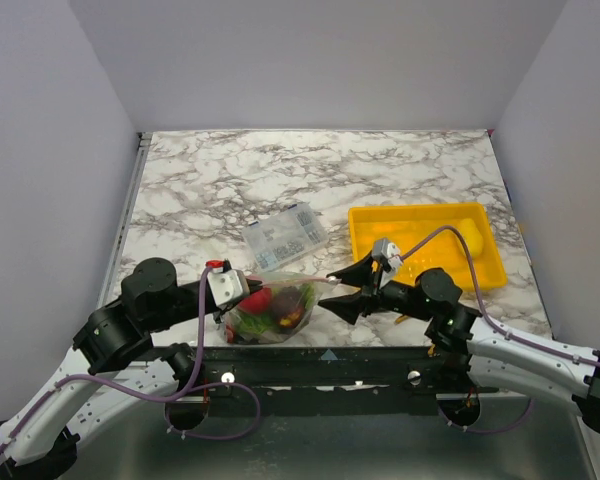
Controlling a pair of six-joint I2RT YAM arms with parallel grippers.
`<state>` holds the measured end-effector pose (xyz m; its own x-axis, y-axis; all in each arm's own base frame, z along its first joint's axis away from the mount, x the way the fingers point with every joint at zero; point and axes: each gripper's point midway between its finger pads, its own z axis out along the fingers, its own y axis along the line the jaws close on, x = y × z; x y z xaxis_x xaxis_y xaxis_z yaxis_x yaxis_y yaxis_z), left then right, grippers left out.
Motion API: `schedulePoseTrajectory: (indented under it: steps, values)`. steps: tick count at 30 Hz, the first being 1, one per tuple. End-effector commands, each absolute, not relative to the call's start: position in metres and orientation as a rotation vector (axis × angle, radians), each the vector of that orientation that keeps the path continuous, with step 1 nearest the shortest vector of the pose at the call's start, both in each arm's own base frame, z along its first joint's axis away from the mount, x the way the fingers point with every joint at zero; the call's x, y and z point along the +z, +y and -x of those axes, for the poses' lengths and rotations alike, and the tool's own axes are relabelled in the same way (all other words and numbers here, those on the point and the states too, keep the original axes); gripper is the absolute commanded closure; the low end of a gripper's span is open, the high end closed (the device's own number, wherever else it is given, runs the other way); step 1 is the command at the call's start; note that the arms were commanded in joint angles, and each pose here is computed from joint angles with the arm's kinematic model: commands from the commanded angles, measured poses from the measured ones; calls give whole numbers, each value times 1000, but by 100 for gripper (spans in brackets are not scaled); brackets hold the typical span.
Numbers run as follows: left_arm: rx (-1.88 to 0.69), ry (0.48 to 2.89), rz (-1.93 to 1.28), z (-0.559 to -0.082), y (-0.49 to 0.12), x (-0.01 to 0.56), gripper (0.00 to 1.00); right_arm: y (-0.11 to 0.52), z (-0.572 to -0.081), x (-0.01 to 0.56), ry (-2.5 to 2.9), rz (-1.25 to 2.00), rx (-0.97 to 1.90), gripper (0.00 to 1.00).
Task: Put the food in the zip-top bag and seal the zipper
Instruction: Zip the zipper food storage bag at the center of the board.
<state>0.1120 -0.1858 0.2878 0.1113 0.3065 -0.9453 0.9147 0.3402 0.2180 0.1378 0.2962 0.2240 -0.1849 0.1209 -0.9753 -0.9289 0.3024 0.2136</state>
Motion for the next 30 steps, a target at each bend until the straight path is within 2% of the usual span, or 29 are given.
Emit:
schedulePoseTrajectory:
  steps: [1, 3, 6, 7, 8, 9, 10, 12, 14, 15, 18, 21, 26, 30]
  values:
    - [-653, 1358, -1125, -115, -186, 313, 100, 300, -133, 264, 1230, 763, 1255, 32]
    - [-654, 1354, -1124, -114, -185, 314, 100, 300, -135, 264, 1232, 760, 1258, 32]
    - [-661, 1343, -1123, -112, -184, 316, 100, 303, -136, 262, 1238, 781, 1273, 41]
    - [-662, 1343, -1124, -112, -184, 316, 100, 304, -136, 261, 1235, 787, 1284, 48]
    - [-662, 1342, -1123, -112, -184, 317, 100, 305, -136, 261, 1233, 788, 1291, 64]
    - [-660, 1341, -1121, -112, -184, 317, 100, 306, -136, 261, 1231, 792, 1295, 72]
    - [-661, 1341, -1119, -112, -183, 317, 100, 306, -137, 261, 1232, 797, 1295, 74]
    - [-663, 1338, -1115, -111, -183, 319, 100, 306, -138, 258, 1240, 794, 1288, 69]
    - [-659, 1341, -1112, -111, -182, 318, 100, 305, -140, 256, 1248, 788, 1287, 55]
    - [-658, 1341, -1112, -111, -182, 318, 100, 306, -140, 256, 1248, 789, 1290, 53]
    - [-654, 1344, -1109, -111, -181, 318, 100, 307, -139, 256, 1248, 791, 1308, 54]
    - [-652, 1343, -1107, -111, -180, 318, 100, 309, -137, 253, 1250, 804, 1322, 59]
    - [-645, 1338, -1101, -111, -178, 321, 100, 309, -134, 245, 1264, 821, 1336, 50]
    - [-642, 1341, -1103, -112, -178, 320, 100, 312, -132, 244, 1260, 833, 1362, 55]
